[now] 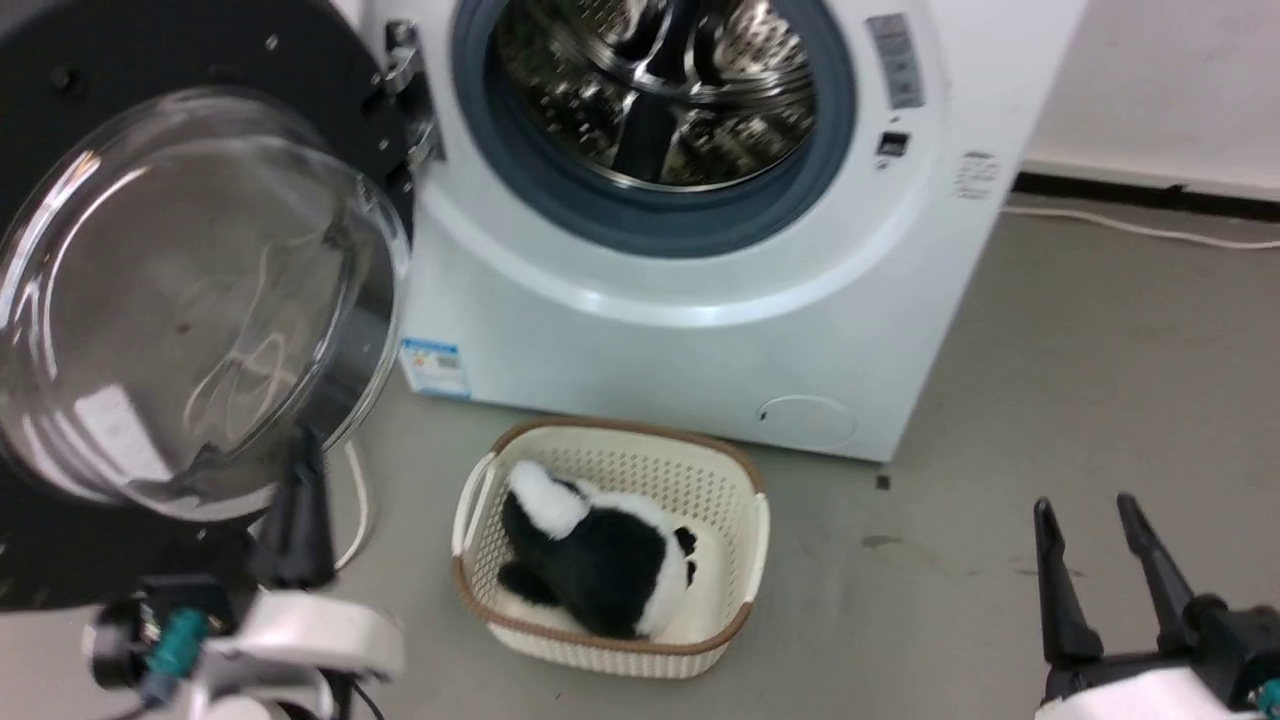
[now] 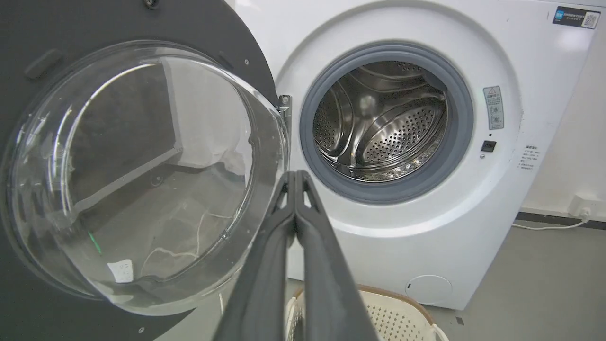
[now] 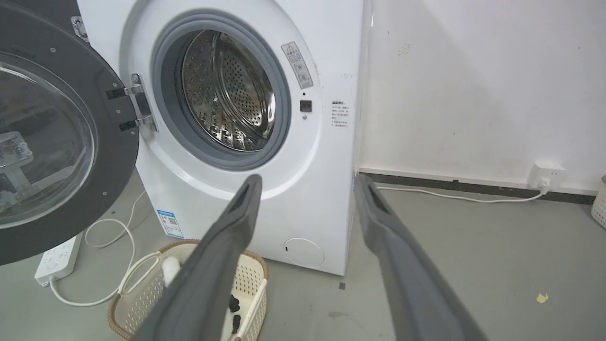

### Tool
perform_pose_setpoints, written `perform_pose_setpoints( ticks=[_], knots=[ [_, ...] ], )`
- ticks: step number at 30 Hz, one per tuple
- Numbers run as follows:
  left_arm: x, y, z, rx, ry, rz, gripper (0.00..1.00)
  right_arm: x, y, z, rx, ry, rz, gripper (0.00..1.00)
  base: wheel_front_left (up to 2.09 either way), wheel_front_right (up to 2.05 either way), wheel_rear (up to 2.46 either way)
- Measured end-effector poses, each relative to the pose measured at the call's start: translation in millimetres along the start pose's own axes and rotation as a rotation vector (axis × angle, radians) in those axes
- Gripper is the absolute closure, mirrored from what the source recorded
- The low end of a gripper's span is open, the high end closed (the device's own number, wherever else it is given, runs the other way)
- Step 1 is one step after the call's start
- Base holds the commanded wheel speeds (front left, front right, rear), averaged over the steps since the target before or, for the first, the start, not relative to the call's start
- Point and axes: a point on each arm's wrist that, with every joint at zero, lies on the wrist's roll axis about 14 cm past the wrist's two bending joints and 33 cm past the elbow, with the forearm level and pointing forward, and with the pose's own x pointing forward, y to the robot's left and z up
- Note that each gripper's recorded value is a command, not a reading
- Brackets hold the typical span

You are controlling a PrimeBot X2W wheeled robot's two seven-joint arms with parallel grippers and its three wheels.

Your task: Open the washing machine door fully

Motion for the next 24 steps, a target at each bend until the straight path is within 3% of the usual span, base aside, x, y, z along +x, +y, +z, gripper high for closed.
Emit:
perform_pose_setpoints(
  ticks=[8, 15, 17, 24],
  knots=[
    [-28.5, -55.6, -19.9, -0.078, 0.065, -0.115, 1.00, -32.0, -18.4, 7.9, -0.016, -0.008, -0.067, 0.00, 0.00, 0.00, 0.00],
    [-42.1, -76.4, -36.8, -0.089, 0.116, -0.162, 0.99, -39.4, -20.3, 5.8, -0.015, 0.000, -0.077, 0.00, 0.00, 0.00, 0.00],
    [-47.3, -82.1, -42.5, -0.077, 0.131, -0.172, 0.00, -42.4, -20.0, 3.0, -0.011, 0.009, -0.078, 0.00, 0.00, 0.00, 0.00],
    [-50.7, -83.9, -48.7, -0.064, 0.148, -0.172, 0.00, -41.9, -17.5, 0.8, -0.001, 0.014, -0.072, 0.00, 0.00, 0.00, 0.00]
  ],
)
